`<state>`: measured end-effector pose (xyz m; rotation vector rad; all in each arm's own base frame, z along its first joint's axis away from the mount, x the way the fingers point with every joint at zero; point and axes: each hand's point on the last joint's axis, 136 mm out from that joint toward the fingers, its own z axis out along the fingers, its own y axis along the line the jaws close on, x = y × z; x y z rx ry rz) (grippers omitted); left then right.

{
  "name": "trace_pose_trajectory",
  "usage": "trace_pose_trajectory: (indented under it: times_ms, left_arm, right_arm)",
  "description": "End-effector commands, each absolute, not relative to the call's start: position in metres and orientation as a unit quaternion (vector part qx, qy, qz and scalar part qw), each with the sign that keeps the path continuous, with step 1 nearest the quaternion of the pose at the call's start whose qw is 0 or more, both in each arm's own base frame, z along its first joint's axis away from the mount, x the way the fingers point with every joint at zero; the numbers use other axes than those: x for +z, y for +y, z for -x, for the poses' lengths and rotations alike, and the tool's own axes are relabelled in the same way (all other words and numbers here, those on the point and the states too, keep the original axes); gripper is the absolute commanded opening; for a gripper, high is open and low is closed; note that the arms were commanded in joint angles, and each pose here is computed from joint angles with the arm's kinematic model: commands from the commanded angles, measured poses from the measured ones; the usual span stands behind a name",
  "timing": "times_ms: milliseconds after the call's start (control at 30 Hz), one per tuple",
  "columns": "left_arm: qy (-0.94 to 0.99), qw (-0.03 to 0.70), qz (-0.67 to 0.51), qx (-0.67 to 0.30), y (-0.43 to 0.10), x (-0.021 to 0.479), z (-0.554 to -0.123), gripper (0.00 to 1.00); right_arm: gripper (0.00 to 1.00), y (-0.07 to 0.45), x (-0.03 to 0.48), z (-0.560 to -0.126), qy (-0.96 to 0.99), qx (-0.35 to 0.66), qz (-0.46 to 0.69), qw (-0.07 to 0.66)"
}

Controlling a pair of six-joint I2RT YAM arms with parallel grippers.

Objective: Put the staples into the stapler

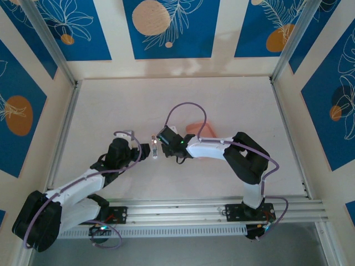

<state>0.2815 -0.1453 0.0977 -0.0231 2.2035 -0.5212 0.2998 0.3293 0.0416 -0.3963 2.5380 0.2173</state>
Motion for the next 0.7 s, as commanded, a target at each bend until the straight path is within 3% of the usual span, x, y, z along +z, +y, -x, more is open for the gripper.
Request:
trace_pose_trajectory:
  times_ms: [0,333,667]
  left_arm:
    - [0.877,0.429,0.013,-0.215,-0.145,0.106,-0.285,0.81]
    - [0.875,0.431,0.016,-0.221,-0.146,0.11,-0.284,0.81]
    - [0.875,0.427,0.021,-0.229,-0.148,0.108,-0.283,0.81]
  right_arm:
    - [0.27,0.333,0.047,-0.299,0.945,0.085,0.15,0.277]
    - [0.33,0.331,0.085,-0.297,0.936,0.111,0.141,0.302]
    - [0.36,0.313,0.083,-0.29,0.955,0.194,0.078,0.21]
